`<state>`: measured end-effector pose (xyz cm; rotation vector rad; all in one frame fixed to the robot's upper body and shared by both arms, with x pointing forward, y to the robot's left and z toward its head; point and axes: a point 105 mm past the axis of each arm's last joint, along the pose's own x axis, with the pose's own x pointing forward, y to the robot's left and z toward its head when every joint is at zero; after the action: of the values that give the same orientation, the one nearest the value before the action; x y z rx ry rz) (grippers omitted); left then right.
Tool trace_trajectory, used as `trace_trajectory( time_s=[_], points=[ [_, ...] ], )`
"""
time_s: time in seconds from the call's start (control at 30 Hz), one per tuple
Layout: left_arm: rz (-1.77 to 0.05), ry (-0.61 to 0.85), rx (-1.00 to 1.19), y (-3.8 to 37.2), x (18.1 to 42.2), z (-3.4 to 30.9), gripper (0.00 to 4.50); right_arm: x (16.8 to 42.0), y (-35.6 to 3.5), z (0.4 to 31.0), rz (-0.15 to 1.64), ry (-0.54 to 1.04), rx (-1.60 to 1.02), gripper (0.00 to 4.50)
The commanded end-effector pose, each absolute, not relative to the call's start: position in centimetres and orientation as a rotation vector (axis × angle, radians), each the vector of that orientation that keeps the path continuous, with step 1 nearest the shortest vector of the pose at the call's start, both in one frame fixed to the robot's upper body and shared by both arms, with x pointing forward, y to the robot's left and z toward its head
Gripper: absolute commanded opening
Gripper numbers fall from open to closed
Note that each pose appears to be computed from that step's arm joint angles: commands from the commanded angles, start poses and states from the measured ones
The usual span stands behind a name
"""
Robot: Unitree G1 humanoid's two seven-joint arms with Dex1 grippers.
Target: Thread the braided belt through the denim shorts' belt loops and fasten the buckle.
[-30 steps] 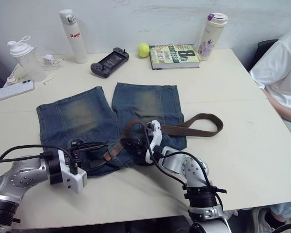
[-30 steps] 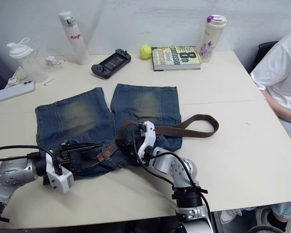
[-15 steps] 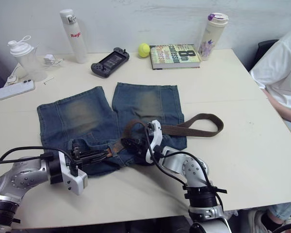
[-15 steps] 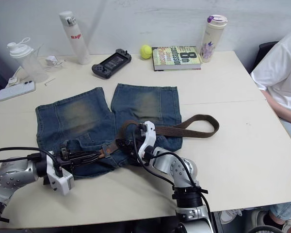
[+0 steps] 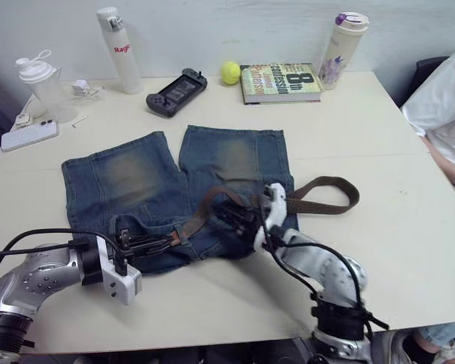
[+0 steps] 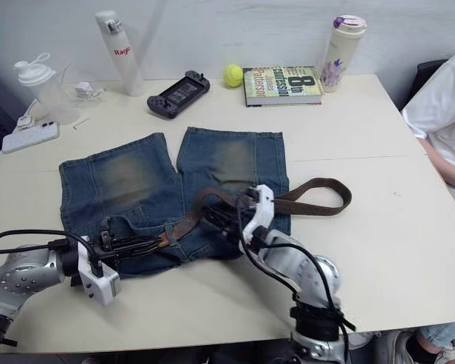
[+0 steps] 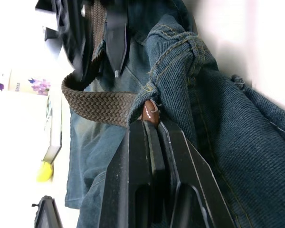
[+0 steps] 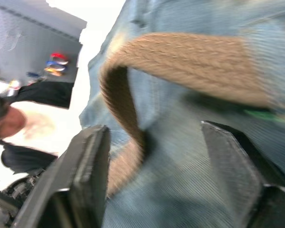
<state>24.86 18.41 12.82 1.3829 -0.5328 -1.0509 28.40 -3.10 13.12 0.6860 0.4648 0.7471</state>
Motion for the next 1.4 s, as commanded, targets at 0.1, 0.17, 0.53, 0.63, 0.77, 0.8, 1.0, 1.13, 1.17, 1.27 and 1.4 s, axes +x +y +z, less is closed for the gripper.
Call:
trace_trajectory(
  time_s=[0.1, 0.17, 0.53, 0.63, 0.77, 0.8, 1.0, 1.13, 1.17, 1.27, 1.4],
  points=[
    [-1.035, -0.549, 1.369, 17.8, 25.2, 13.0, 0.0, 24.1, -4.1, 15.5, 0.943, 0.28, 0.082, 3.28],
    [-1.036, -0.555, 1.364, 17.6, 25.3, 13.0, 0.0, 23.6, -4.7, 14.2, 0.95, 0.257, -0.194, 3.28],
    [-1.026, -0.565, 1.347, 17.1, 25.5, 13.1, 0.0, 26.2, -6.0, 10.1, 0.878, 0.088, -0.79, 3.28],
    [-1.025, -0.568, 1.348, 17.0, 25.4, 13.1, 0.0, 26.5, -6.3, 9.8, 0.857, 0.11, -0.76, 2.48],
    [-1.022, -0.574, 1.357, 16.9, 25.5, 13.2, 0.0, 26.9, -7.4, 9.5, 0.821, 0.154, -0.754, 0.53],
    [-1.018, -0.577, 1.36, 16.9, 25.5, 13.2, 0.0, 27.4, -8.1, 9.6, 0.784, 0.168, -0.76, 0.08],
    [-1.005, -0.61, 1.375, 16.8, 25.3, 13.9, 0.0, 29.8, -12.3, 11.0, 0.59, 0.206, -0.809, 0.03],
    [-1.001, -0.614, 1.385, 17.0, 25.2, 14.2, 0.0, 31.3, -16.3, 11.6, 0.447, 0.268, -0.844, 0.03],
    [-0.999, -0.61, 1.389, 17.1, 25.1, 14.2, 0.0, 31.5, -17.4, 11.7, 0.41, 0.286, -0.849, 0.03],
    [-0.999, -0.609, 1.391, 17.3, 25.0, 14.1, 0.0, 32.0, -19.9, 11.9, 0.338, 0.325, -0.87, 0.03],
    [-1.012, -0.606, 1.392, 17.2, 24.7, 13.8, 0.0, 32.3, -20.4, 12.1, 0.352, 0.323, -0.881, 0.03]
  ],
)
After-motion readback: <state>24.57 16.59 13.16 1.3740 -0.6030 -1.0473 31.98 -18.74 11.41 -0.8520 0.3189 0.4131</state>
